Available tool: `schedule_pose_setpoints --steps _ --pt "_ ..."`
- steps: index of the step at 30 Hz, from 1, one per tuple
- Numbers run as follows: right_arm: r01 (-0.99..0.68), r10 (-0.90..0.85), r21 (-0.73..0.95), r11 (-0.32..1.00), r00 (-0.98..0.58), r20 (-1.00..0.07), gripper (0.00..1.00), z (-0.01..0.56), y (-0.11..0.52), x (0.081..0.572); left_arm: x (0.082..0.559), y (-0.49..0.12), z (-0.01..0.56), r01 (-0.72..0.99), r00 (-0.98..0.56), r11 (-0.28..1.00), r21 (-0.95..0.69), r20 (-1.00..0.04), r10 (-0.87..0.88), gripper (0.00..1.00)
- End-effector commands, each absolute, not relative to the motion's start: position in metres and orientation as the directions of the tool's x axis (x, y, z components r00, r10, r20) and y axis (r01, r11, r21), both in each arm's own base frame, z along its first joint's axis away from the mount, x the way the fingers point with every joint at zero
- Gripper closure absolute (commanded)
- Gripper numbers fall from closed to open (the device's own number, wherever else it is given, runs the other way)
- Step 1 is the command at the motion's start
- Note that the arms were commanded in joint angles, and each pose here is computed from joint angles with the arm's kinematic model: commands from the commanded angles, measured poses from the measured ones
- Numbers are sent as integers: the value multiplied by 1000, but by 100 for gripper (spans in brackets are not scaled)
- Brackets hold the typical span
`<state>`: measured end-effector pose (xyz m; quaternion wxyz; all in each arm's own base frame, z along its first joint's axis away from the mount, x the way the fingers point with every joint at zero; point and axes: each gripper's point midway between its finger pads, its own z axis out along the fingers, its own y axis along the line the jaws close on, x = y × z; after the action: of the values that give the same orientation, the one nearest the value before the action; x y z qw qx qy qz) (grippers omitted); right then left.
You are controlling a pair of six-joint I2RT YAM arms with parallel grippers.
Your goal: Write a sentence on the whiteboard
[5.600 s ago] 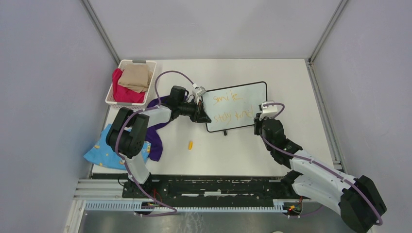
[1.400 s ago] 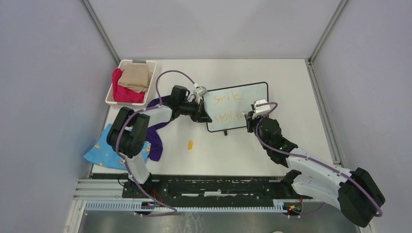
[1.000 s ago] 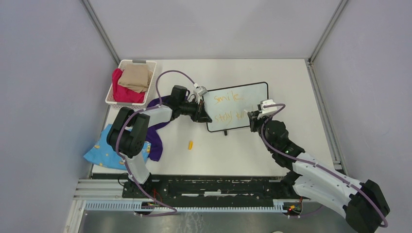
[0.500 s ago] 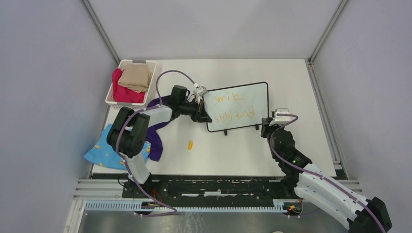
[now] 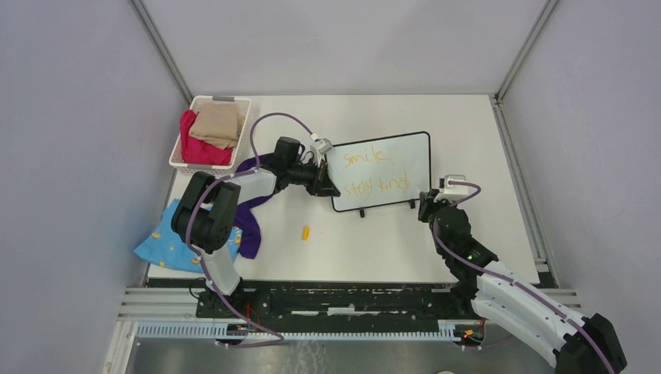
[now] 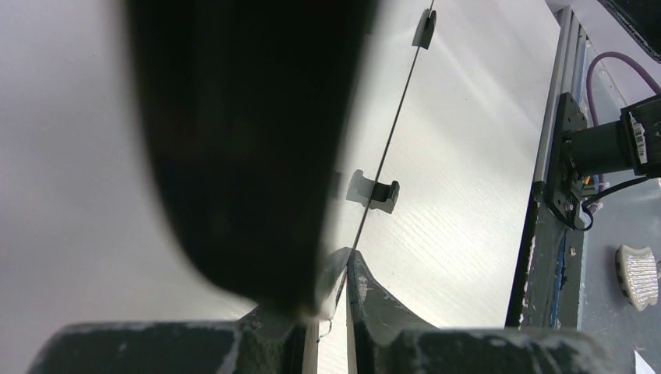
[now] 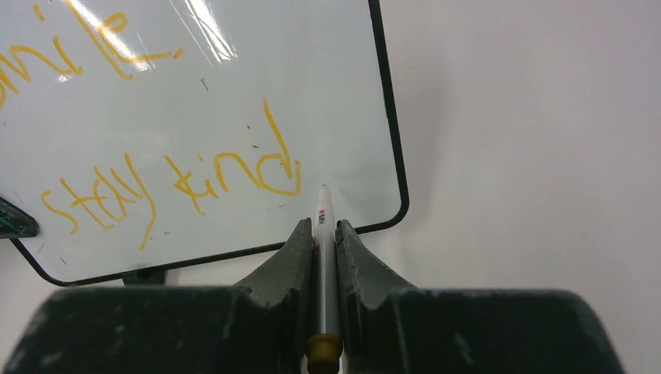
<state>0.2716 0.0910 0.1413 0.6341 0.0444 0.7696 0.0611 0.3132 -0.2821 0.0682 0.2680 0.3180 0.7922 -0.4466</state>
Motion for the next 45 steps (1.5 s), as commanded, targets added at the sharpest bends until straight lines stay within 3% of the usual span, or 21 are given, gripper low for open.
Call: schedule_pose_setpoints --steps 1,45 --pt "-15 232 236 972 -141 -962 100 159 96 279 278 -260 -3 671 -737 536 -511 -535 413 98" --pt "-10 244 251 968 -194 -950 100 138 92 290 279 -260 -3 672 -737 538 -509 -533 415 98"
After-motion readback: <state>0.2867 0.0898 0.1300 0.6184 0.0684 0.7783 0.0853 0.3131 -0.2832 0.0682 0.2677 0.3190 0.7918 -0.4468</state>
